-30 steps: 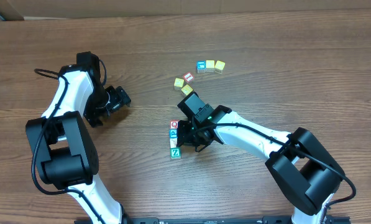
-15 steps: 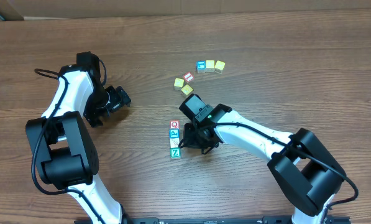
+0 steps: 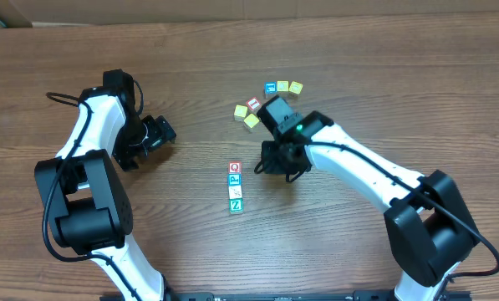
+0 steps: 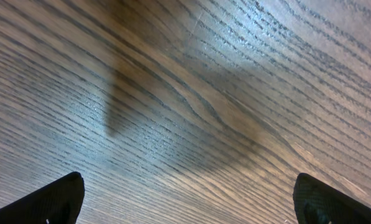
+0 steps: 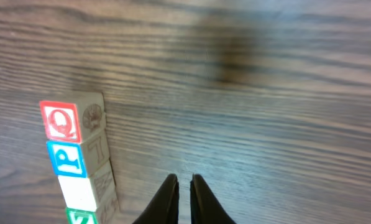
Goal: Flip 4 blocks
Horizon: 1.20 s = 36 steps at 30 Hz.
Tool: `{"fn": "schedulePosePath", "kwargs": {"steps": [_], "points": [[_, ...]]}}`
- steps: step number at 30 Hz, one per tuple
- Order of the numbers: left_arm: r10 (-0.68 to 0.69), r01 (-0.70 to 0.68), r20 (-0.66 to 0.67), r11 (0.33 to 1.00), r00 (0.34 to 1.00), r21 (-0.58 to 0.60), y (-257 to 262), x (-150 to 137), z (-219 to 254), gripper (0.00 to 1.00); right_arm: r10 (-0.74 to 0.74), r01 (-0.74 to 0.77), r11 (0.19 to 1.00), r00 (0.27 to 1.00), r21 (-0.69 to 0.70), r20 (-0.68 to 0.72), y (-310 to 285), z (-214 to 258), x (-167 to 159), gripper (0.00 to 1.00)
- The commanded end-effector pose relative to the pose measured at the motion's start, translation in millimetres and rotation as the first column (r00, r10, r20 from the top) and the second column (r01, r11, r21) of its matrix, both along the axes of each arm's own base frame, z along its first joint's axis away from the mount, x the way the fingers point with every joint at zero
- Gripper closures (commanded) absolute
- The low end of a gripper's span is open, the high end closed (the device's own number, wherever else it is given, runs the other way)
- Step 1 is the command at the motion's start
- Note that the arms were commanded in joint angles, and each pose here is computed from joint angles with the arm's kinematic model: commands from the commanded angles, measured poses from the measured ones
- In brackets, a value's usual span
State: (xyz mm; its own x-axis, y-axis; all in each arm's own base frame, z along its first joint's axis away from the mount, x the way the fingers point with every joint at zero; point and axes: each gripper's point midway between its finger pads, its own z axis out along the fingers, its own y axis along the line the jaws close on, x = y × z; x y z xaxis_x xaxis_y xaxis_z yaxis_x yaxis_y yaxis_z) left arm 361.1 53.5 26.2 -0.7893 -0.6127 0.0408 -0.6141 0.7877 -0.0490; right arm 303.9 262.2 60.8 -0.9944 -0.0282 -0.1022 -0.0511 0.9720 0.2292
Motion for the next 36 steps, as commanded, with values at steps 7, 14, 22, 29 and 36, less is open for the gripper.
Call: {"fn": "schedulePosePath", "kwargs": {"steps": [7, 14, 22, 29, 36], "points": [[-0.006, 0.006, 0.013, 1.000, 1.000, 0.013, -0.6, 3.8, 4.0, 0.00, 0.085, -0.082, 0.996, 0.976, -0.026, 0.200, -22.9, 96.4, 57.4, 0.38], [-0.006, 0.006, 0.013, 1.000, 1.000, 0.013, -0.6, 3.8, 4.0, 0.00, -0.052, 0.108, 0.977, 0.956, -0.182, 0.289, -112.4, 108.5, 104.4, 0.00], [-0.005, 0.005, 0.014, 1.000, 1.000, 0.013, -0.2, 3.8, 4.1, 0.00, -0.173, 0.232, 0.957, 0.939, -0.176, 0.299, -164.1, 109.5, 122.5, 0.00], [-0.004, 0.004, 0.014, 1.000, 1.000, 0.013, 0.0, 3.8, 4.1, 0.00, -0.198, 0.258, 0.950, 0.934, -0.176, 0.299, -175.7, 109.5, 125.0, 0.00], [-0.004, 0.004, 0.014, 1.000, 1.000, 0.013, 0.0, 3.8, 4.1, 0.00, -0.198, 0.258, 0.950, 0.934, -0.176, 0.299, -175.7, 109.5, 125.0, 0.00]]}}
